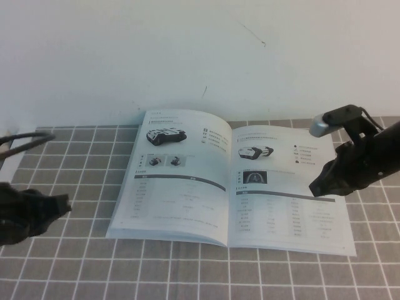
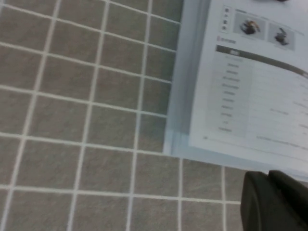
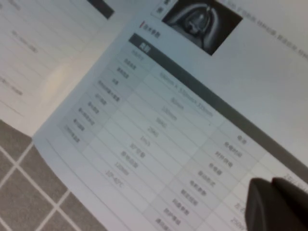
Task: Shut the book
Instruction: 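Close the open booklet and leave it lying on the table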
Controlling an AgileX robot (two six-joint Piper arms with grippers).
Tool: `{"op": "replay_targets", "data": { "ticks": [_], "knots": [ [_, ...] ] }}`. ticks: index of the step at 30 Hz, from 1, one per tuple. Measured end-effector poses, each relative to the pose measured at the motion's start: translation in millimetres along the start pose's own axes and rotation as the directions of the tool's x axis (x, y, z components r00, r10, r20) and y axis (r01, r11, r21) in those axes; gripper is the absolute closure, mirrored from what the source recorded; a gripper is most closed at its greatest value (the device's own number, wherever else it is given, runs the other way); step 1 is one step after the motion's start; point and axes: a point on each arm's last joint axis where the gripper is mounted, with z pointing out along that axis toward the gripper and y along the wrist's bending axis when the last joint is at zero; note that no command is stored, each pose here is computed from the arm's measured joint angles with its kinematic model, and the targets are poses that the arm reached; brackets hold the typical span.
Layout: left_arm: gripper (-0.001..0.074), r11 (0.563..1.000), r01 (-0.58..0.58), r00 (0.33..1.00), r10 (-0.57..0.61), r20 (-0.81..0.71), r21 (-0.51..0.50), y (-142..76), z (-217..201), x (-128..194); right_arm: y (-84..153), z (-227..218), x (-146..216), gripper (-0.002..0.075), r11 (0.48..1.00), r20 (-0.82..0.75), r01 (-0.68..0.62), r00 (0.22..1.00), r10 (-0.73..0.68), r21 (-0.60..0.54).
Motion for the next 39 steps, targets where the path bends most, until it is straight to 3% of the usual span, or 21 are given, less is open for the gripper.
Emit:
{"op": "replay_targets", "data": {
  "ticks": [9, 13, 19, 25, 29, 33, 39],
  "knots": [
    [0.0738, 0.963, -0.085, 0.996, 0.089, -0.004, 0.254, -24, 30, -38, -16, 17, 3, 0.0729, 0.998, -0.074, -0.006, 0.997, 0.011, 0.069],
    [0.0738, 0.943, -0.097, 0.992, 0.117, -0.045, 0.317, -29, 55, -58, -18, 24, 6, 0.0729, 0.998, -0.092, -0.015, 0.996, 0.021, 0.066],
    [0.0738, 0.95, -0.08, 0.985, 0.122, -0.124, 0.301, -21, 96, -77, -25, 38, 12, 0.0729, 0.997, -0.117, -0.018, 0.993, 0.027, 0.076],
    [0.0738, 0.971, -0.044, 0.962, 0.105, -0.252, 0.234, -5, 134, -80, -28, 43, 14, 0.0729, 0.997, -0.13, -0.011, 0.991, 0.022, 0.082],
    [0.0727, 0.98, -0.033, 0.963, 0.084, -0.258, 0.195, 4, 155, -82, -28, 43, 14, 0.0729, 0.996, -0.132, -0.005, 0.991, 0.016, 0.084],
    [0.0603, 0.982, -0.065, 0.966, 0.106, -0.234, 0.178, 11, 169, -84, -28, 43, 14, 0.0729, 0.996, -0.131, -0.008, 0.991, 0.019, 0.085],
    [0.0234, 0.978, -0.068, 0.962, 0.117, -0.246, 0.199, 13, 183, -88, -28, 43, 14, 0.0729, 0.996, -0.131, -0.008, 0.991, 0.019, 0.085]
  ]
}}
